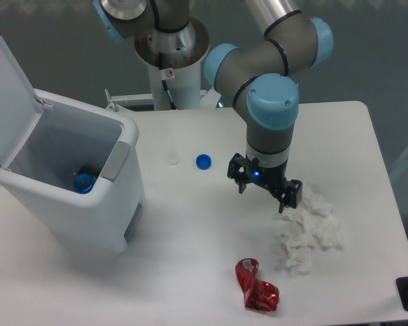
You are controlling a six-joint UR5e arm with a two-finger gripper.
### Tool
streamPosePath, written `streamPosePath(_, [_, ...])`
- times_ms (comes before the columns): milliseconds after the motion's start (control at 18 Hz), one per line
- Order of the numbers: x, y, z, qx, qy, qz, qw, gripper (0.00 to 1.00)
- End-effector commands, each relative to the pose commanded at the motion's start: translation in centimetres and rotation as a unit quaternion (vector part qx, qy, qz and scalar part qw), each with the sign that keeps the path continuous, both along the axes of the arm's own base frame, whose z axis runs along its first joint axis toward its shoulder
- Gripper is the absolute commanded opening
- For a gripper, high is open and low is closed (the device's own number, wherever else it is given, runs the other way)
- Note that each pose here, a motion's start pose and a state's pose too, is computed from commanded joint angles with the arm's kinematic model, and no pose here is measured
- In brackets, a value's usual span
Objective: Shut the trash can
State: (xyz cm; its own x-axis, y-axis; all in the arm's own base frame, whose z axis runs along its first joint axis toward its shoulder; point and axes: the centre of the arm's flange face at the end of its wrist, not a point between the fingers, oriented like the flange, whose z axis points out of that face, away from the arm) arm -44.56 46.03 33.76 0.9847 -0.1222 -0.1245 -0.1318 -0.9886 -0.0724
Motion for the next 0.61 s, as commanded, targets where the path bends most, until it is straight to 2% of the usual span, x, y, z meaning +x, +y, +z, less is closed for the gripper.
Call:
streamPosePath(389, [0.5, 0.5, 0.4, 0.002, 0.002, -0.005, 1.0000, 1.00])
streamPosePath(611, [2.5, 0.3, 4.3, 0.018, 0.027, -0.011, 0.9994, 1.00])
